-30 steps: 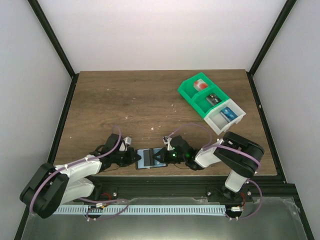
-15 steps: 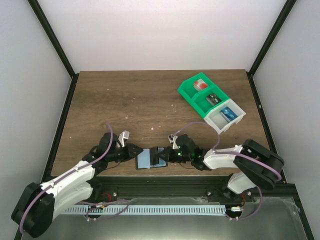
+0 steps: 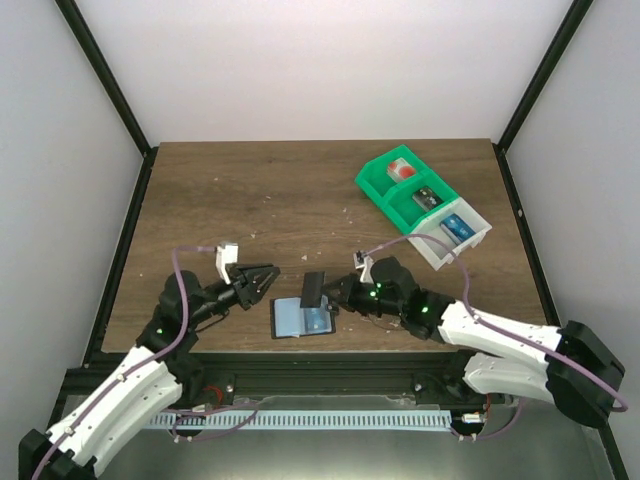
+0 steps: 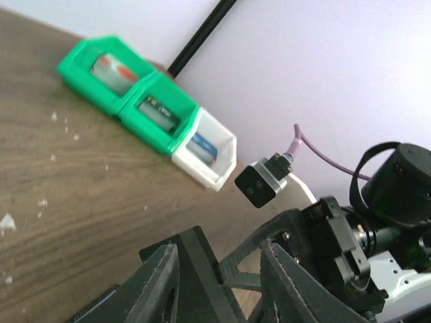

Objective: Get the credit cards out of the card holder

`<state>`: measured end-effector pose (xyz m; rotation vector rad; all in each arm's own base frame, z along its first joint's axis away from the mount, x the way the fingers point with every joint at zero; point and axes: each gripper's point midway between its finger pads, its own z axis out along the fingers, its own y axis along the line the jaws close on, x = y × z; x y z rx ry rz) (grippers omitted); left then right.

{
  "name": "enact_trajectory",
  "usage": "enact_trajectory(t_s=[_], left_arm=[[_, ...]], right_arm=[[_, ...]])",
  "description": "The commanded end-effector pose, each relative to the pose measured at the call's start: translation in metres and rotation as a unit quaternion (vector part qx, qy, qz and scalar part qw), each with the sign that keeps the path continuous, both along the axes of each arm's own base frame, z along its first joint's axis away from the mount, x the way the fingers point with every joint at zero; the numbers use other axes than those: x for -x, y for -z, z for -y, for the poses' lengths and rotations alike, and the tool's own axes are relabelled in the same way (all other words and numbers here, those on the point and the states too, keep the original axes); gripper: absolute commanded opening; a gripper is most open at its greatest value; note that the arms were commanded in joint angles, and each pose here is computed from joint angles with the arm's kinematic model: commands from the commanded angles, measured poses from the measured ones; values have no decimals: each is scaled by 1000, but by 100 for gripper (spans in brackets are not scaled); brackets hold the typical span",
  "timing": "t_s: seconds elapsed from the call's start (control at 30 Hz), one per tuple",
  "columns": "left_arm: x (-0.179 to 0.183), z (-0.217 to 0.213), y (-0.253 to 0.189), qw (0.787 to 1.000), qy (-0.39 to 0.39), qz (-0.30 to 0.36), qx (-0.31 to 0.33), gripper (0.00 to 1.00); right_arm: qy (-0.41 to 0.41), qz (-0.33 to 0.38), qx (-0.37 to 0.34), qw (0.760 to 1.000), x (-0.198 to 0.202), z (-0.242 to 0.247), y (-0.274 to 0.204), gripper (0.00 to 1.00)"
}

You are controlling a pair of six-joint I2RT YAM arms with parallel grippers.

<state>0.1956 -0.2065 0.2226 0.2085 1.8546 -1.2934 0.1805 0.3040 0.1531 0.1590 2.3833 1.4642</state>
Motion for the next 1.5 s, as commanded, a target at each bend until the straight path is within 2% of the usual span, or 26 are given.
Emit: enact_trajectory(t_s=[0.0,0.13,0.3,0.47,0.7,1.1,1.47], left_arm=[[8,-2,-30,989,15,141,-37,37],[26,8,-43,967,73,237,-67,45],[31,18,-54,935,111,311,-132,46],[44,22,-54,905,146,368,-156,49],[55,32,-42,886,193,392,-157,46],[40,30,-19,854,201,406,-256,46],[44,32,-14,839,214,428,-259,45]], right_arm=[[84,-67,-14,994,-16,10,-25,0],[109,-97,-34,989,-21,8,-45,0],[162,-140,-60,975,-31,18,-56,0],[179,-169,-99,964,-36,22,-69,0],[131,-189,-151,961,-27,5,-91,0],[67,-217,-165,960,-12,-12,-95,1],[44,-238,-163,957,-7,-21,-86,1]])
